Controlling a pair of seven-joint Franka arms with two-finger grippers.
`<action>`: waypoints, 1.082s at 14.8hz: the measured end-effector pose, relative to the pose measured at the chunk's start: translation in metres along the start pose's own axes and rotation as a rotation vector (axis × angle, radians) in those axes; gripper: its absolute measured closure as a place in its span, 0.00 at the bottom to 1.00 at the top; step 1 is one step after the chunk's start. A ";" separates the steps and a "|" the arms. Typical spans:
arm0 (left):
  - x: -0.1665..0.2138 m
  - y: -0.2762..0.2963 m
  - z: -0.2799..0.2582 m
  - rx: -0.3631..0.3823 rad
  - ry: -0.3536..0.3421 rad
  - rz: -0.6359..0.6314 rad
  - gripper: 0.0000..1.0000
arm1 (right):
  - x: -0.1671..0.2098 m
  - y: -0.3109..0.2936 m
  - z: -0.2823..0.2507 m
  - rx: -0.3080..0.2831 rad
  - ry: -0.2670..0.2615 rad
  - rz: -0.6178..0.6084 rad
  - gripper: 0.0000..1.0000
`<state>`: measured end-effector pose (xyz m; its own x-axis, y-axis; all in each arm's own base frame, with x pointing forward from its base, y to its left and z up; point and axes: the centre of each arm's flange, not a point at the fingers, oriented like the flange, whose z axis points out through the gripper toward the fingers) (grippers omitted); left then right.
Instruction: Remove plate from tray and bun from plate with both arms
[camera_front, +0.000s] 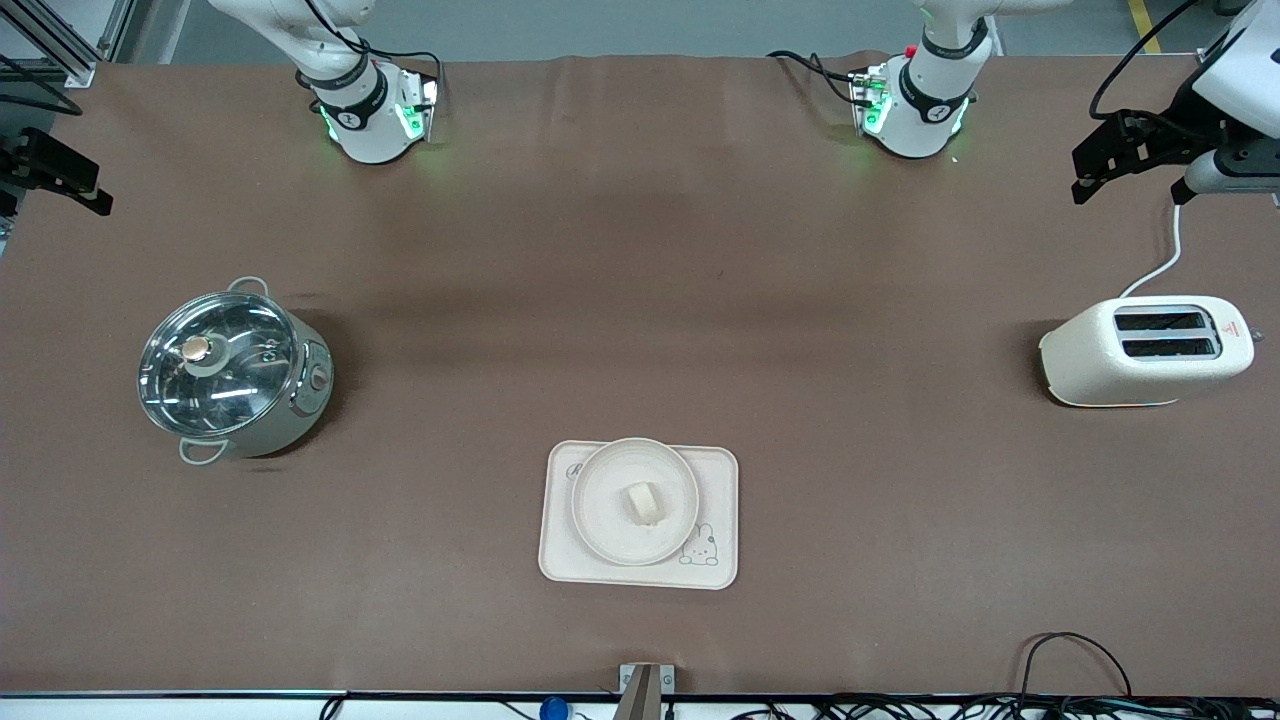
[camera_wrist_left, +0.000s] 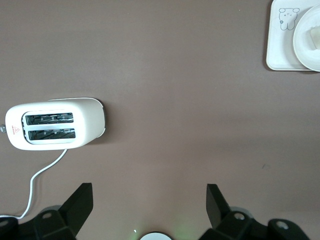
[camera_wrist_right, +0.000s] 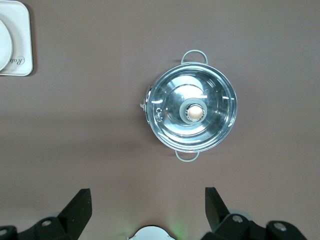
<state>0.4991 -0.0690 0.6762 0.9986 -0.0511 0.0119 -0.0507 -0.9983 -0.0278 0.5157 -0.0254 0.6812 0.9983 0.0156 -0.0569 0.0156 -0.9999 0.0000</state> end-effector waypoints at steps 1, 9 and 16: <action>0.000 0.000 0.000 0.000 -0.001 0.000 0.00 | 0.001 -0.007 0.001 0.001 -0.001 -0.013 0.00; 0.001 0.000 0.000 0.000 0.000 0.000 0.00 | 0.063 -0.053 0.071 0.118 -0.021 0.033 0.00; 0.001 0.001 0.000 -0.001 0.001 0.002 0.00 | 0.124 -0.180 0.163 0.188 0.007 0.188 0.00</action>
<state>0.5005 -0.0698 0.6766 0.9985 -0.0527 0.0129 -0.0523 -0.9983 -0.0272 0.6278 0.1563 0.5115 0.9831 -0.1707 -0.0663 -0.1799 -0.9679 -0.1758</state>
